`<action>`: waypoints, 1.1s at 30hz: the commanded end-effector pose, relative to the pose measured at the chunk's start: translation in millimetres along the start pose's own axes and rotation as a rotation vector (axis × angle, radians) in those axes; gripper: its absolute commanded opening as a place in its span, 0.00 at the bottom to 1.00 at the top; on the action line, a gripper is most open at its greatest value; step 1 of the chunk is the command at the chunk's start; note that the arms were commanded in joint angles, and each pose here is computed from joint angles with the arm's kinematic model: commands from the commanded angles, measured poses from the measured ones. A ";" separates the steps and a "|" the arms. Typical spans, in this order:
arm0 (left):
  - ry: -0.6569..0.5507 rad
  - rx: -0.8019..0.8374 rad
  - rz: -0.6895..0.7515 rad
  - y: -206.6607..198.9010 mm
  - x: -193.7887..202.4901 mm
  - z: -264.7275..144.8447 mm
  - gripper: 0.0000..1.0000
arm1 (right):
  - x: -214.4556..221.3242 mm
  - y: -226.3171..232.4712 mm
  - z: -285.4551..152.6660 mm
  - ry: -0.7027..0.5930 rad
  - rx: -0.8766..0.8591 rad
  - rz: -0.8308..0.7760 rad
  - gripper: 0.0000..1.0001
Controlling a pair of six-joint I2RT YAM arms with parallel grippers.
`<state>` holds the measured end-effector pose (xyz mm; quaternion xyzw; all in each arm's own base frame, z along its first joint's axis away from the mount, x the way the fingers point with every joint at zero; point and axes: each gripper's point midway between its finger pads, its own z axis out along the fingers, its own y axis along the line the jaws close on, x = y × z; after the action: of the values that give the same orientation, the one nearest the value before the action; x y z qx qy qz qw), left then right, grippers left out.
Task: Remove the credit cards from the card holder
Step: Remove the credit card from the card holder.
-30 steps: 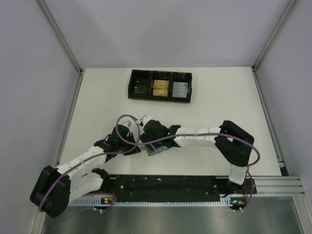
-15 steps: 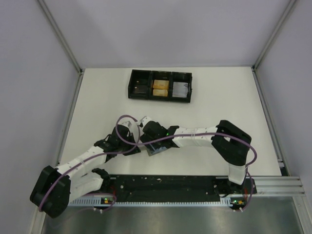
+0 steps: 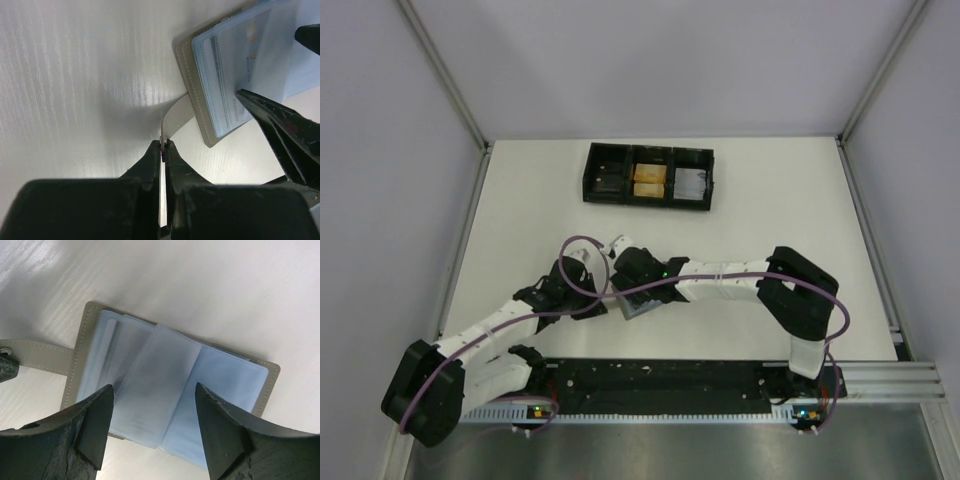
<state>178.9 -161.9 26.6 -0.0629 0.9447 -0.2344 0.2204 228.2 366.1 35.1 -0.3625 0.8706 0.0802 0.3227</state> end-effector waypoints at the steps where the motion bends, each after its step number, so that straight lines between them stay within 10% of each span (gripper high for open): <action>1: -0.021 -0.014 0.027 3.2 -2.9 -1.4 0.00 | -8.3 -24.7 -14.6 -0.025 0.071 -0.003 0.66; 33: -0.025 -0.044 0.015 5.5 -6.8 -1.9 0.01 | 20.9 -90.2 -20.6 0.012 0.196 0.085 0.58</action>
<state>179.2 -159.2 25.0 -0.0607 0.9463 -0.2261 0.2227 261.7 293.5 34.9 -0.3150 0.8876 0.0029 0.3361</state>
